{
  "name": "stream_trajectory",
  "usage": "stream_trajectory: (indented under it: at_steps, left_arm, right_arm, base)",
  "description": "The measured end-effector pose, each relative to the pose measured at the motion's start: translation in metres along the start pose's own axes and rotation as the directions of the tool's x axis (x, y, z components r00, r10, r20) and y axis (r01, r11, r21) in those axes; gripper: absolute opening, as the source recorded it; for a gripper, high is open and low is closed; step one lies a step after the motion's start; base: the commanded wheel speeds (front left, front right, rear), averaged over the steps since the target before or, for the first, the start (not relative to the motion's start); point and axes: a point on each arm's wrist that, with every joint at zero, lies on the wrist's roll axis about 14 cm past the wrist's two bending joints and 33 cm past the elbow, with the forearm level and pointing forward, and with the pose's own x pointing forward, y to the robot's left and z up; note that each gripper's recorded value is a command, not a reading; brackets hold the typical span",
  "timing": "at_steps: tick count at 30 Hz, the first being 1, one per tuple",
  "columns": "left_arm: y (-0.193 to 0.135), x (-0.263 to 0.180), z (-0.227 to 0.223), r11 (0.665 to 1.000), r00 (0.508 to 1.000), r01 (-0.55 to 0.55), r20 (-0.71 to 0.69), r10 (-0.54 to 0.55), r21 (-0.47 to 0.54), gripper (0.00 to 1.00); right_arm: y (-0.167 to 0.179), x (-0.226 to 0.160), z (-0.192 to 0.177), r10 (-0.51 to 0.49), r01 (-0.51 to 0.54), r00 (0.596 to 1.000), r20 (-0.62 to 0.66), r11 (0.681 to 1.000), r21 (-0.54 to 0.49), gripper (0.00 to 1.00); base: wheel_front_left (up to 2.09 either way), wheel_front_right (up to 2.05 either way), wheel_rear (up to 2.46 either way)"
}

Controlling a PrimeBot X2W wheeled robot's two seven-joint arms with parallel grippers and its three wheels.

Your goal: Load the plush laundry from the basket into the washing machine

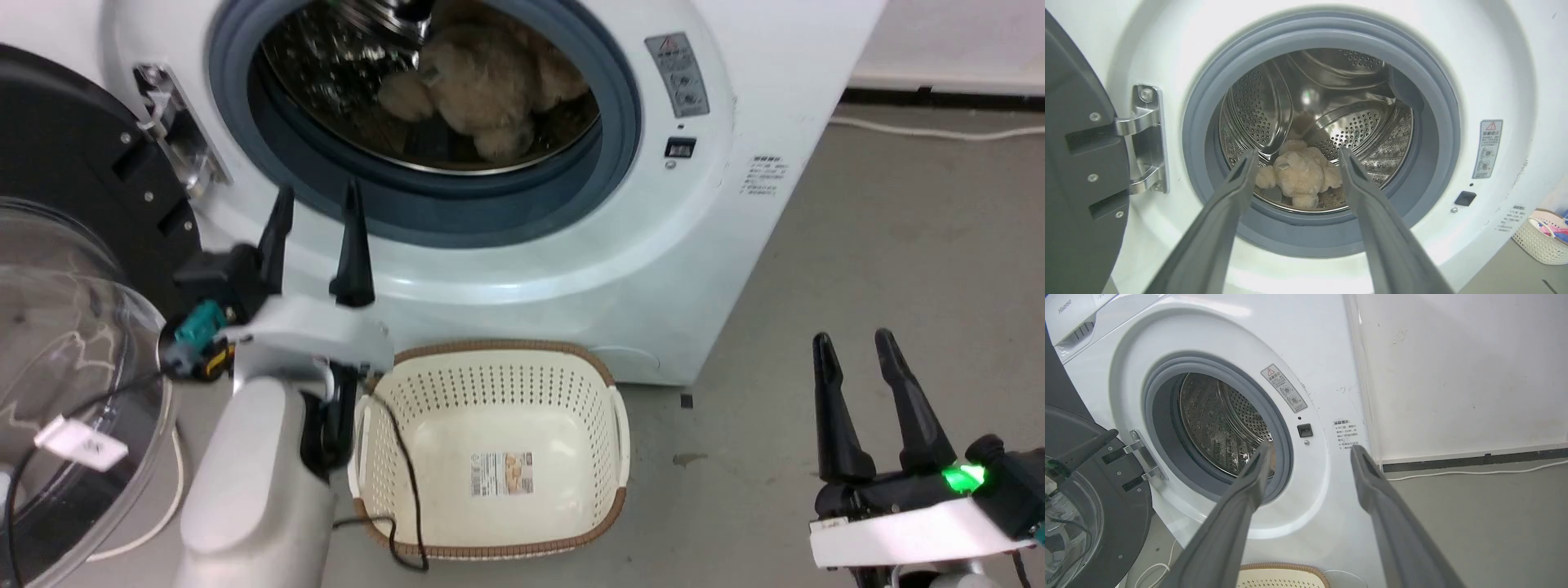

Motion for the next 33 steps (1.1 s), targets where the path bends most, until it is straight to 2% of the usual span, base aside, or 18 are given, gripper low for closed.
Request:
stream_trajectory:
  at_steps: [7, 21, 33]
  left_arm:
    - [0.007, -0.035, -0.001, 0.998, 0.999, -0.027, -0.035, 0.028, 0.05, 1.0]
    - [0.03, -0.108, -0.016, 0.992, 0.984, -0.109, -0.133, 0.116, 0.058, 1.0]
    - [0.032, -0.14, -0.011, 0.989, 0.983, -0.108, -0.136, 0.122, 0.104, 1.0]
  right_arm:
    - [0.0, -0.017, 0.006, -0.007, 0.007, 1.0, 0.002, 1.0, -0.013, 1.0]
    - [0.003, -0.041, 0.008, -0.004, 0.003, 1.0, -0.013, 0.998, -0.06, 1.0]
    - [0.004, -0.051, -0.002, 0.002, -0.007, 0.999, -0.053, 0.996, -0.087, 1.0]
  base:
    - [0.0, 0.0, 0.0]
    - [0.0, 0.0, 0.0]
    - [0.0, 0.0, 0.0]
